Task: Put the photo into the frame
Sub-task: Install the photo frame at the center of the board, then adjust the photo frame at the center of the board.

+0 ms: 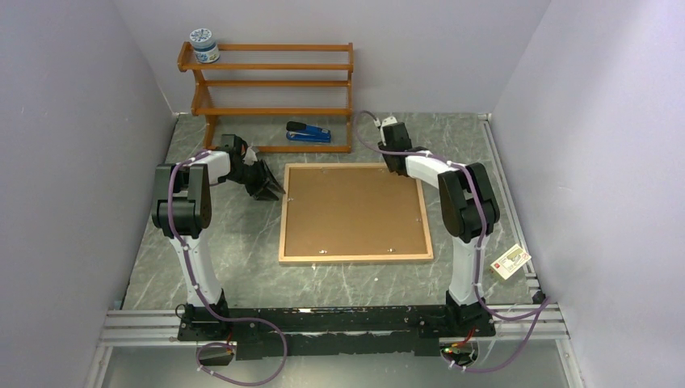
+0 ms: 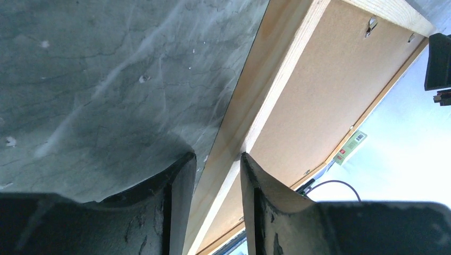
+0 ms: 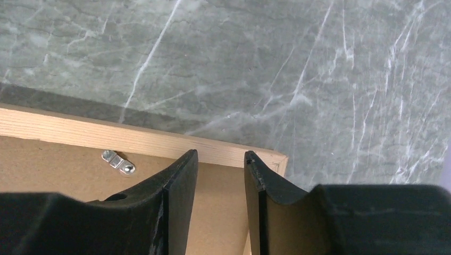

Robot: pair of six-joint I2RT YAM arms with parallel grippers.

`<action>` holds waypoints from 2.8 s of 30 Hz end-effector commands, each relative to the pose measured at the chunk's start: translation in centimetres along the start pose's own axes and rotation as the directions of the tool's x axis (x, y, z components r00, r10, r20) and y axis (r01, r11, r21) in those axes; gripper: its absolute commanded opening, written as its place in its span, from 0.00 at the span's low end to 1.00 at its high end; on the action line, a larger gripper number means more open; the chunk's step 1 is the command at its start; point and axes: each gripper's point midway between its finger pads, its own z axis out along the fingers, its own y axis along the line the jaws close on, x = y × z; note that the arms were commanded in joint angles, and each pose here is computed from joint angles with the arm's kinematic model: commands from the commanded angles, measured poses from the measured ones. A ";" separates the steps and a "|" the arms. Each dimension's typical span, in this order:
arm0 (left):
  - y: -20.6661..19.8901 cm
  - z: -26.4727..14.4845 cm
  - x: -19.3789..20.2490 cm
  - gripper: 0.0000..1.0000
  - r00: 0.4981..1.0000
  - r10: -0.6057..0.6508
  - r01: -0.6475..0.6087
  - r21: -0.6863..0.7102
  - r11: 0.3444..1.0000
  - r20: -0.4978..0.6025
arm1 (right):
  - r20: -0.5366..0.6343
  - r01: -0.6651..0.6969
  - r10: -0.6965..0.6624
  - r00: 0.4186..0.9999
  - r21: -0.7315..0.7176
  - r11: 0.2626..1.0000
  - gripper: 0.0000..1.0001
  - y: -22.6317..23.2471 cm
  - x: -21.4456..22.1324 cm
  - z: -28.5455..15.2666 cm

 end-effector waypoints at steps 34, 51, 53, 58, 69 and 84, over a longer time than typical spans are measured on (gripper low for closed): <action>-1.3 1.6 1.1 0.73 1.000 0.026 -0.026 0.021 0.999 0.001 | -0.469 -0.845 0.747 0.470 0.005 0.534 0.93 1.0 14.6 -13.9; -5.8 6.0 1.8 0.68 0.993 0.097 -0.087 0.128 0.988 -0.073 | -0.666 -0.939 0.665 0.337 -0.190 0.285 0.91 10.3 18.0 -22.6; -5.9 6.4 2.4 0.67 0.992 0.092 -0.082 0.111 0.990 -0.089 | -0.673 -0.933 0.647 0.357 -0.222 0.284 0.91 11.5 17.5 -23.9; -4.2 3.1 2.5 0.71 0.997 0.079 -0.081 -0.086 0.993 -0.025 | -0.579 -0.887 0.698 0.421 -0.101 0.451 0.91 9.0 18.7 -25.3; -0.9 -4.4 1.2 0.88 0.982 0.077 -0.021 -0.300 0.954 0.175 | -0.214 -0.758 0.759 0.615 0.102 0.644 0.93 -0.8 13.3 -22.5; 1.9 -6.8 12.7 0.90 0.977 -0.090 0.116 -0.129 0.985 0.195 | -0.242 -0.555 0.516 0.822 -0.137 0.820 0.89 1.9 0.9 -6.9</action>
